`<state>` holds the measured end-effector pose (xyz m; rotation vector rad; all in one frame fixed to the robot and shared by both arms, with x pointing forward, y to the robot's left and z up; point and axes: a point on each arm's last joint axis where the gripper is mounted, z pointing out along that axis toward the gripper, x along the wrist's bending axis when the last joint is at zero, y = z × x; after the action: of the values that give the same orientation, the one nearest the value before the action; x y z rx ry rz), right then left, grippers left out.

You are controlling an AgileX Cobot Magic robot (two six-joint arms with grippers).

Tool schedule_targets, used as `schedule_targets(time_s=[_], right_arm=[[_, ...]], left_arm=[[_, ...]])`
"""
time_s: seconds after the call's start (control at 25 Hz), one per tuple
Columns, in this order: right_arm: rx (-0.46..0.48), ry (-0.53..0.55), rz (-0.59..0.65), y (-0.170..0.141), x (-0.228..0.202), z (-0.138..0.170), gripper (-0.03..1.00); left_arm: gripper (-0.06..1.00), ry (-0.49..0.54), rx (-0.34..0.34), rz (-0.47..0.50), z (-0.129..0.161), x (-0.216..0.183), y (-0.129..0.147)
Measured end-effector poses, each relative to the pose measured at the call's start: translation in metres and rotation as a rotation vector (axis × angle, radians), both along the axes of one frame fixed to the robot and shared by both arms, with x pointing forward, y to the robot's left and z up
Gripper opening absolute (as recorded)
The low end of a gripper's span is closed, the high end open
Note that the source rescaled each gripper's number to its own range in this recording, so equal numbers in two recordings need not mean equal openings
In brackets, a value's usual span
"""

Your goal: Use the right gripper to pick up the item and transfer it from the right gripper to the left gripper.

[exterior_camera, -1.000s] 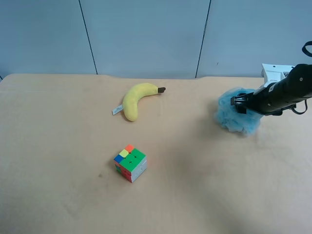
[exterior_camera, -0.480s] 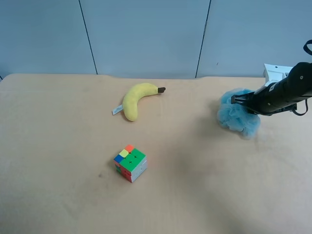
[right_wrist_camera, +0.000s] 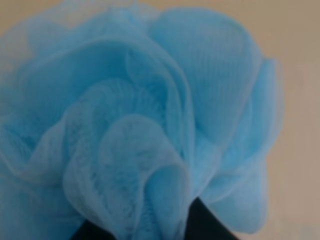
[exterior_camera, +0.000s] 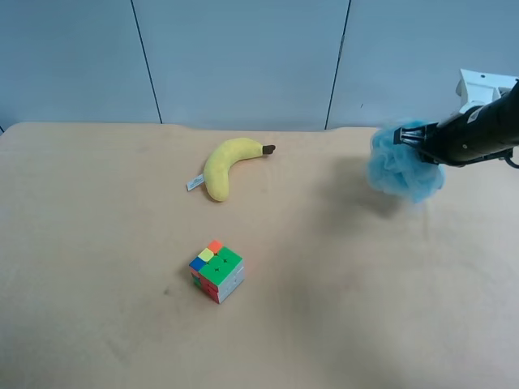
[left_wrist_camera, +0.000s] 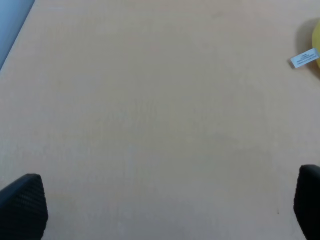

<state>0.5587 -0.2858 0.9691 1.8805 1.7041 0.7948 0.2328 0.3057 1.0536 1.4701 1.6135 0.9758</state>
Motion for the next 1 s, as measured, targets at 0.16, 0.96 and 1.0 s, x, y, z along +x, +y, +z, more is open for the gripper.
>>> schedule_targets(time_s=[0.16, 0.96, 1.0], right_arm=[[0.009, -0.072, 0.073, 0.024, -0.008, 0.023, 0.03], [0.151, -0.186, 0.363, 0.134, -0.027, 0.082, 0.03], [0.160, -0.191, 0.375, 0.139, -0.028, 0.085, 0.03]], left_arm=[[1.00, 0.000, 0.000, 0.000, 0.000, 0.000, 0.000], [1.00, 0.000, 0.000, 0.000, 0.000, 0.000, 0.000], [1.00, 0.000, 0.000, 0.000, 0.000, 0.000, 0.000]])
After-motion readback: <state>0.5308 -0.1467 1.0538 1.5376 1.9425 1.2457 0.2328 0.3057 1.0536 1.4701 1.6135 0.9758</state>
